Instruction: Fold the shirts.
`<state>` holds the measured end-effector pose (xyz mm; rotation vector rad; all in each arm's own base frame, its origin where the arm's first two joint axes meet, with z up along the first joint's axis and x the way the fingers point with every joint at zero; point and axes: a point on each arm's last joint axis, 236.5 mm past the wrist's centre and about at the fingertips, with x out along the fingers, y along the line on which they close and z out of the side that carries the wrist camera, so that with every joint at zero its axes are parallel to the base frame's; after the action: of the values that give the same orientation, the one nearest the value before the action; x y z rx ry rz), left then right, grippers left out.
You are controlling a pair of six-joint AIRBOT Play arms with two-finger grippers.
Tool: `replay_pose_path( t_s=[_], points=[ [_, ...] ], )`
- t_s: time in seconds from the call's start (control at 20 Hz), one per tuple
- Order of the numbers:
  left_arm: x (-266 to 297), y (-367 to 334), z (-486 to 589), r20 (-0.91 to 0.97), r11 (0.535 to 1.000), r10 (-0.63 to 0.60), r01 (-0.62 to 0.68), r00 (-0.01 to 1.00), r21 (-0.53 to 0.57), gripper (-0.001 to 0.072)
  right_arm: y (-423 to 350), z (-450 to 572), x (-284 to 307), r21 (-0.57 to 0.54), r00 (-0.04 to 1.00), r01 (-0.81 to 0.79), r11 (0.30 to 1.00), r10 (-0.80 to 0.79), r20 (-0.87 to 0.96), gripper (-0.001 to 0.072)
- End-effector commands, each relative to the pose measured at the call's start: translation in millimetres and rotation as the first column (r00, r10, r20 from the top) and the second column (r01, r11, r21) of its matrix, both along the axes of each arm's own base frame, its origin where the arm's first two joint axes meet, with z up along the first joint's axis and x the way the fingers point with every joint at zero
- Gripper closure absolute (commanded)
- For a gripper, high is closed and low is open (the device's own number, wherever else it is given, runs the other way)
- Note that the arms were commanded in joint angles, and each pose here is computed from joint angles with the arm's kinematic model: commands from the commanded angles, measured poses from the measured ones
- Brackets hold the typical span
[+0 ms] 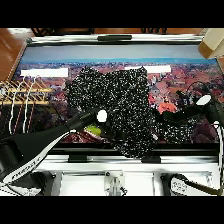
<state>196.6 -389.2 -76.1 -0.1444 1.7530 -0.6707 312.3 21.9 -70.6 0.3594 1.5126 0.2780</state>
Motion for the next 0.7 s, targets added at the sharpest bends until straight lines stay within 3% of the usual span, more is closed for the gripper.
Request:
replay_pose_path(
  t_s=[0.0,0.05,0.1,0.2,0.35,0.5,0.65],
  points=[
    [8.6,8.4,3.0,0.016,1.0,-0.015,0.016,1.0,-0.004,0.0655,13.1,-13.0,1.5,-0.004,0.999,-0.04,0.999,0.04,-0.015,0.0057],
    [14.3,11.4,5.1,0.023,1.0,-0.004,0.004,1.0,-0.005,0.0655,16.4,-17.6,0.5,-0.011,0.998,-0.057,0.998,0.057,-0.025,0.0059],
    [20.4,14.2,8.3,0.028,1.0,0.012,-0.011,1.0,-0.011,0.0655,18.2,-23.0,-1.7,-0.029,0.996,-0.081,0.996,0.079,-0.038,0.0179],
    [31.4,19.3,16.7,0.043,0.999,0.039,-0.038,0.998,-0.025,0.0655,20.0,-28.9,-5.3,-0.066,0.992,-0.121,0.99,0.118,-0.054,0.0659],
    [46.9,25.3,40.2,0.143,0.997,-0.012,0.023,0.99,-0.072,0.0656,20.6,-13.5,-0.5,-0.085,0.989,-0.148,0.985,0.147,-0.014,0.0652],
    [104.6,53.8,112.1,0.395,0.998,-0.012,0.037,0.919,-0.055,0.0657,0.4,67.4,42.9,-0.198,0.957,-0.122,0.973,0.168,0.235,0.0652],
    [168.1,101.5,267.0,0.678,0.987,0.137,-0.04,0.722,-0.157,0.0657,-8.0,225.3,80.8,-0.295,0.76,-0.016,0.955,0.204,0.617,0.0652]
  ],
)
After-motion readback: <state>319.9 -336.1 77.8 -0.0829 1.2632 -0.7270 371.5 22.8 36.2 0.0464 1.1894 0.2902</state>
